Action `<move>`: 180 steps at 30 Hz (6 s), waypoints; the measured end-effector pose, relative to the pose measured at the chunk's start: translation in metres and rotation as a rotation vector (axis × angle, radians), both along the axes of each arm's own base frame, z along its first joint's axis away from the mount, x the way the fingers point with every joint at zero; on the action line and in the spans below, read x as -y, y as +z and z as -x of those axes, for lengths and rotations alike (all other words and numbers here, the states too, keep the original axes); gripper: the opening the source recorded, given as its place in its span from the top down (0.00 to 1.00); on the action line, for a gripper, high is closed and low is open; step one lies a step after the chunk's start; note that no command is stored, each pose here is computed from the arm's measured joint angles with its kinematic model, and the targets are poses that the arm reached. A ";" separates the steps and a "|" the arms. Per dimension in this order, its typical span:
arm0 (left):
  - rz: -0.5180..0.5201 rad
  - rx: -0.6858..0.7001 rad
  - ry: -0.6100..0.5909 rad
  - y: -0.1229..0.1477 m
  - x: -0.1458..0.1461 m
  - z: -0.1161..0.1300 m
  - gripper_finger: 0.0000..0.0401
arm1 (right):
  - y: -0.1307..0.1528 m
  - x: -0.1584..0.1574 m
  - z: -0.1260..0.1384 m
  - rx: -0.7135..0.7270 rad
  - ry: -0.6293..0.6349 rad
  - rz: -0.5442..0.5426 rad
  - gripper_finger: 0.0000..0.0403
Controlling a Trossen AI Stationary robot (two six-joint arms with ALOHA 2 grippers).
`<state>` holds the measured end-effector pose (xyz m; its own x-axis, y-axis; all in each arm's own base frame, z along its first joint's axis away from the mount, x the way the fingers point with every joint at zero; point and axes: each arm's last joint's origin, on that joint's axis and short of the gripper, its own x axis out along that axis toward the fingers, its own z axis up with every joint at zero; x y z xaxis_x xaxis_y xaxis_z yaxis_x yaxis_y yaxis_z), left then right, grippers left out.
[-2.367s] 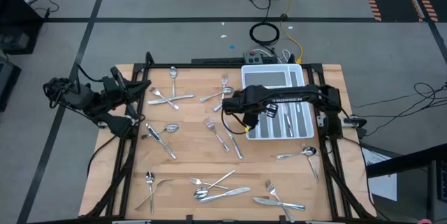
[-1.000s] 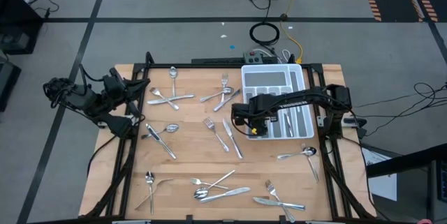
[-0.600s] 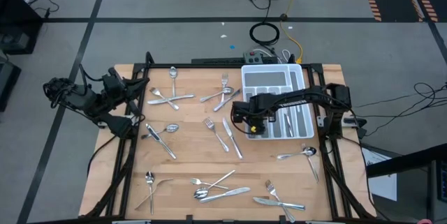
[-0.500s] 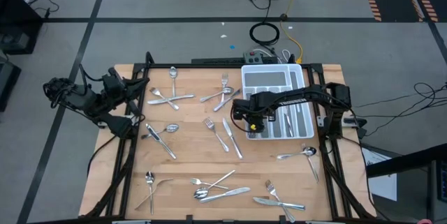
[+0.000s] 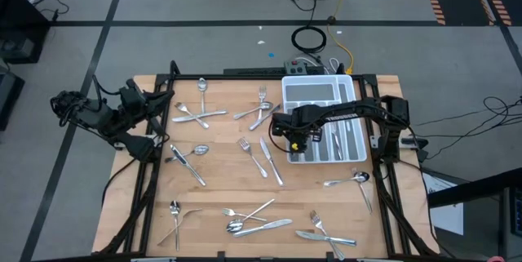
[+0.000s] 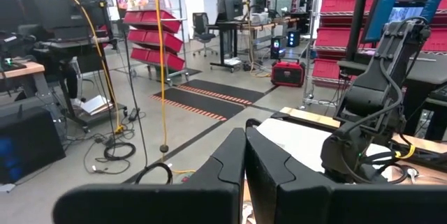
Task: Sort silverware
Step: Put the silver fork into the white silverware tray
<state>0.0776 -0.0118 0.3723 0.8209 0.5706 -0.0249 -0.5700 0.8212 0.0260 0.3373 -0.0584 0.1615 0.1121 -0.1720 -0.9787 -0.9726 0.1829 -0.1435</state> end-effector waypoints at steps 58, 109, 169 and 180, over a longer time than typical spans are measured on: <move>0.040 0.036 0.070 0.000 -0.002 0.001 0.96 | 0.066 0.215 -0.073 0.364 -1.492 -0.460 0.56; 0.010 0.008 0.183 -0.002 -0.004 0.004 0.96 | -0.010 0.246 -0.090 0.368 -1.199 -0.306 0.70; -0.024 -0.046 0.182 -0.007 -0.004 0.004 0.96 | 0.218 0.140 0.001 0.408 -1.187 0.024 1.00; -0.024 -0.047 0.181 -0.007 -0.004 0.004 0.96 | 0.275 0.086 0.036 0.574 -1.291 -0.124 1.00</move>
<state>0.0736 -0.0075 0.3650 0.7029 0.7099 -0.0453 -0.7063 0.7041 0.0740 0.3008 -0.1440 0.4364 0.3257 -0.3749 -0.8680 0.0722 0.9252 -0.3725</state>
